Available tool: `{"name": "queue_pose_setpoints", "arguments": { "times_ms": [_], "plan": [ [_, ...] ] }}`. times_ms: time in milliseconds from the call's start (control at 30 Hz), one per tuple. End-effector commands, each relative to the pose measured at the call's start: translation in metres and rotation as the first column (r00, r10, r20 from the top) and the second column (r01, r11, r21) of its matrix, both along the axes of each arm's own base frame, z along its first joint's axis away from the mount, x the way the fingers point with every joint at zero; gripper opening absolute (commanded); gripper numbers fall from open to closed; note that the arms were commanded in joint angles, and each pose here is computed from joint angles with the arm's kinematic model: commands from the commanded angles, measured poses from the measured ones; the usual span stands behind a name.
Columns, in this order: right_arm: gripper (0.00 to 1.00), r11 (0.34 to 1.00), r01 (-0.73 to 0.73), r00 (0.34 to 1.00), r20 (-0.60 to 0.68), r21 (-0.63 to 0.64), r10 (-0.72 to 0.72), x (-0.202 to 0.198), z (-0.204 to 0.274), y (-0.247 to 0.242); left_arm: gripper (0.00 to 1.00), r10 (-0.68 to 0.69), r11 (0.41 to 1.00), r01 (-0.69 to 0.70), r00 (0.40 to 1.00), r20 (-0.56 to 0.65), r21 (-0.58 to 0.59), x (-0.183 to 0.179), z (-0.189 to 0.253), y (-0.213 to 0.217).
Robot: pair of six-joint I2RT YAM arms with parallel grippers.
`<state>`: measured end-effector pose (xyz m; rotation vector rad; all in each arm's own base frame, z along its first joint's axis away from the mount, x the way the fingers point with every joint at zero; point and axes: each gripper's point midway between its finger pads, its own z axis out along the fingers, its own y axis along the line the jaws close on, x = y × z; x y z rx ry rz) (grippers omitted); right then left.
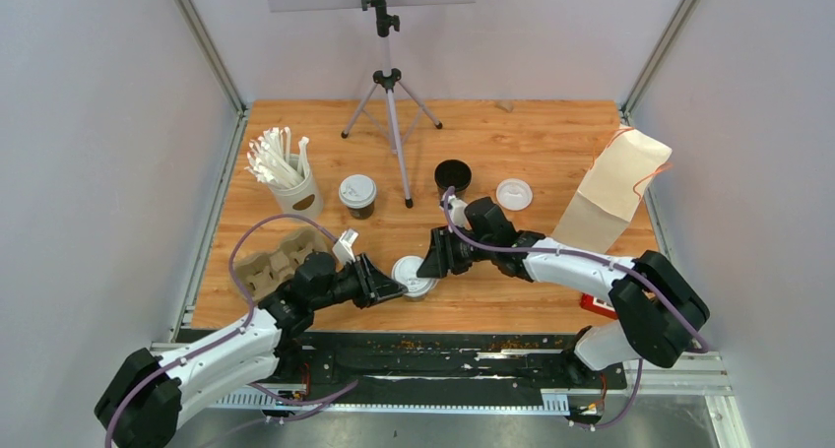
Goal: Pack the takeout coffee
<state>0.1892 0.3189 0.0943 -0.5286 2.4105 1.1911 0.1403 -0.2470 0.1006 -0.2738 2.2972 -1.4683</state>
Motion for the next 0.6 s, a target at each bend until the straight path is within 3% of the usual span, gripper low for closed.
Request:
{"name": "queue_pose_setpoints", "arguments": {
  "times_ms": [0,100,200,400,567],
  "plan": [
    [0.47,0.991,0.013,0.998,-0.055,-0.136,-0.020,-0.010,-0.049,-0.019,0.26,0.047,0.971,-0.031,0.997,-0.061,0.238,-0.009,-0.058,0.028],
    [0.47,0.992,-0.037,0.999,-0.031,-0.123,0.033,-0.008,-0.046,-0.014,0.28,0.033,0.983,-0.029,0.999,-0.021,0.180,-0.006,-0.040,0.018],
    [0.47,0.988,-0.087,0.996,0.004,-0.131,0.088,-0.002,-0.038,-0.010,0.46,0.017,0.986,-0.024,0.999,0.044,0.165,0.003,-0.013,0.012],
    [0.49,0.975,-0.197,0.979,0.038,-0.102,0.202,0.005,-0.022,-0.004,0.62,0.032,0.961,-0.058,0.994,0.101,0.271,0.010,-0.004,0.027],
    [0.51,0.961,-0.255,0.964,0.047,-0.105,0.261,0.010,-0.014,-0.004,0.68,0.065,0.944,-0.116,0.983,0.169,0.309,0.025,0.021,0.042]
  ]
}}
